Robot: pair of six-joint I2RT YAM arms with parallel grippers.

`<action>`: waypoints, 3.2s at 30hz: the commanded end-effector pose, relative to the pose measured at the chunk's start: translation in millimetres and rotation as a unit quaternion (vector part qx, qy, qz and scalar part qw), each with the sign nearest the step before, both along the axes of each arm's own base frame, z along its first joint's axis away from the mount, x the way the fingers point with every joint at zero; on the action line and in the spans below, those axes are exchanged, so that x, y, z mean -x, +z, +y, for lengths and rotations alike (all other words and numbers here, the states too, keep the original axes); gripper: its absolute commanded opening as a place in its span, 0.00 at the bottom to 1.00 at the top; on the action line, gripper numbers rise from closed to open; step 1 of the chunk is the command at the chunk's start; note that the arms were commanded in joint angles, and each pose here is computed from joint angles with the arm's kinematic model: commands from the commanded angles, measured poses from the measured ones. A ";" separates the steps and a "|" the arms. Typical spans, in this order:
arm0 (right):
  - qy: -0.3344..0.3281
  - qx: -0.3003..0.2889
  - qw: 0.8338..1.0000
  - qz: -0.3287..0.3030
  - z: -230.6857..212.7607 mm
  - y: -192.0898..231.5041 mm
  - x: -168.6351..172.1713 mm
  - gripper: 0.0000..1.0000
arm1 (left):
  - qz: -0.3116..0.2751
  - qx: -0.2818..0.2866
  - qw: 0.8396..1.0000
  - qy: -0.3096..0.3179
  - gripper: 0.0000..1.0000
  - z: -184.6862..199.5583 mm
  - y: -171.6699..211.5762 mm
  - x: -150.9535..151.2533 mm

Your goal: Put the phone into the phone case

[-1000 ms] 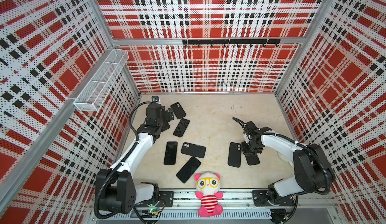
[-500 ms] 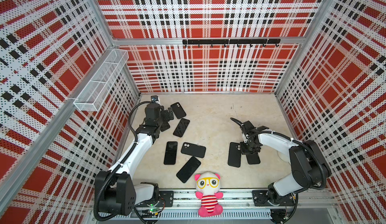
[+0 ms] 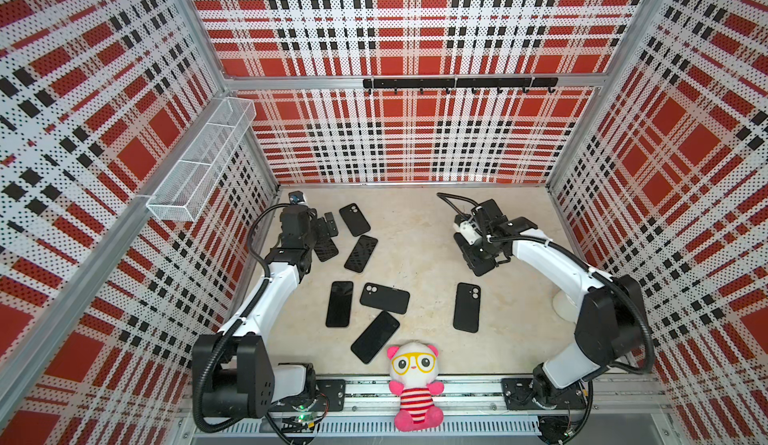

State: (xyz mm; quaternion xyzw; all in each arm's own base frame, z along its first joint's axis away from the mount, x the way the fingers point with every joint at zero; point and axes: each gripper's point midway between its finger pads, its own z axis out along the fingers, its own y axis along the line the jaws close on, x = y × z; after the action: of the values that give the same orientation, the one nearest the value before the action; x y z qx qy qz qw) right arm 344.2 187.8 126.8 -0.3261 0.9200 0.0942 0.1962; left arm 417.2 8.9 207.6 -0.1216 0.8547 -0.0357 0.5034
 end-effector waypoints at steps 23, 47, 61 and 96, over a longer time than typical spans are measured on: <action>0.421 0.164 0.891 0.040 106.6 -88.7 -13.1 0.08 | 0.109 -0.019 0.994 -0.012 1.00 7.8 -58.5 -5.7; -0.101 -0.125 0.983 -0.093 8.4 49.6 -0.2 0.98 | 0.287 -0.143 0.912 -0.255 0.98 -106.3 -130.6 2.3; -0.130 -0.132 0.980 -0.067 -0.3 29.9 15.8 0.97 | 0.341 -0.148 0.868 -0.329 0.98 -126.3 -166.2 -21.6; -0.135 -0.095 0.985 -0.055 -3.5 8.5 5.1 0.99 | 0.447 -0.131 0.826 -0.319 0.99 -114.3 -217.7 4.2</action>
State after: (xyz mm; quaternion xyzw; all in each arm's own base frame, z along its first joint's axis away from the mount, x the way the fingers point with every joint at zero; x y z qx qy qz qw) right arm 330.1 183.0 123.8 -0.1801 0.9360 0.1395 0.2685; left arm 437.8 -102.9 17.6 0.2103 0.9723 -0.0187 0.1005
